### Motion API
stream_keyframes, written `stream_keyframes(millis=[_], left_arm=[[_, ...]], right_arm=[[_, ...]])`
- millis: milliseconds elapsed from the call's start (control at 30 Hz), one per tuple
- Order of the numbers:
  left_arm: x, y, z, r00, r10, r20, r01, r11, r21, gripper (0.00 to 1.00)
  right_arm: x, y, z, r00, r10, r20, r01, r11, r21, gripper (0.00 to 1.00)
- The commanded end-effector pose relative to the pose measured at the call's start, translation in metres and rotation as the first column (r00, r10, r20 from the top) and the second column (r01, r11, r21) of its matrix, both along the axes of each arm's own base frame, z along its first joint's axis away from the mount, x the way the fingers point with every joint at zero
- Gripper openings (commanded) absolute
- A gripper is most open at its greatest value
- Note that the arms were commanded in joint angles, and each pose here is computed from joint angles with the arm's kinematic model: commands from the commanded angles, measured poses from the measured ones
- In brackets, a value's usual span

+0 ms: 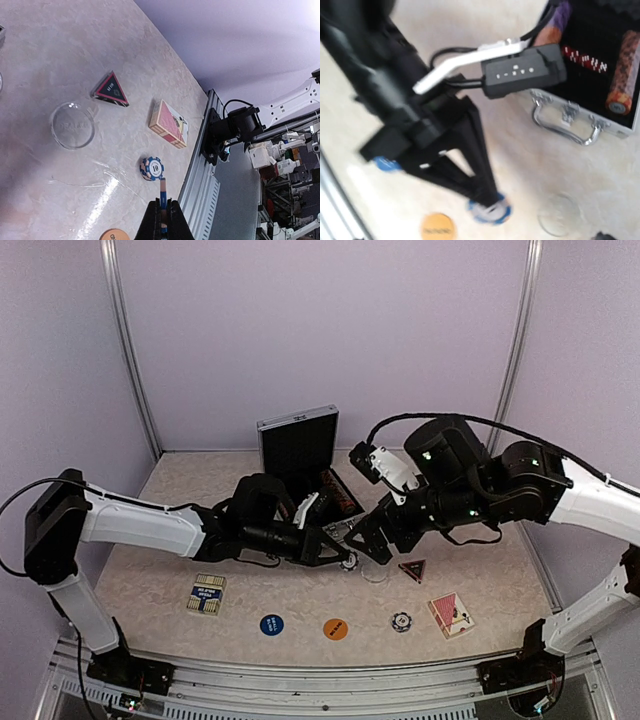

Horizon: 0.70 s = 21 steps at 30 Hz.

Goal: Pack up texas hold em set

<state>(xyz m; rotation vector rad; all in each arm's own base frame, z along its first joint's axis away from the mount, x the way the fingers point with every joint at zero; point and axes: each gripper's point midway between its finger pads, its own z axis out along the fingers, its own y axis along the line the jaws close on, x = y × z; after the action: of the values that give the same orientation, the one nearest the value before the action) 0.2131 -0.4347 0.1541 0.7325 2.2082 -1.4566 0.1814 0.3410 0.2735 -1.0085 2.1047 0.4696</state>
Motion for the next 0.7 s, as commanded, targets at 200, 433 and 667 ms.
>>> stream_keyframes(millis=[200, 433, 667], left_arm=[[0.043, 0.029, 0.035, 0.988, 0.108, 0.113, -0.113, 0.993, 0.040, 0.00], [0.078, 0.050, 0.038, 0.971, 0.167, 0.170, -0.188, 0.976, 0.115, 0.00], [0.103, 0.065, 0.051, 0.953, 0.200, 0.227, -0.234, 0.963, 0.135, 0.00]], right_arm=[[-0.021, -0.014, 0.095, 0.981, -0.076, -0.180, 0.127, 0.949, 0.289, 1.00], [-0.024, -0.008, 0.149, 0.953, -0.077, -0.292, 0.212, 0.859, 0.465, 1.00], [-0.028, 0.005, 0.174, 0.932, -0.030, -0.362, 0.239, 0.801, 0.549, 1.00]])
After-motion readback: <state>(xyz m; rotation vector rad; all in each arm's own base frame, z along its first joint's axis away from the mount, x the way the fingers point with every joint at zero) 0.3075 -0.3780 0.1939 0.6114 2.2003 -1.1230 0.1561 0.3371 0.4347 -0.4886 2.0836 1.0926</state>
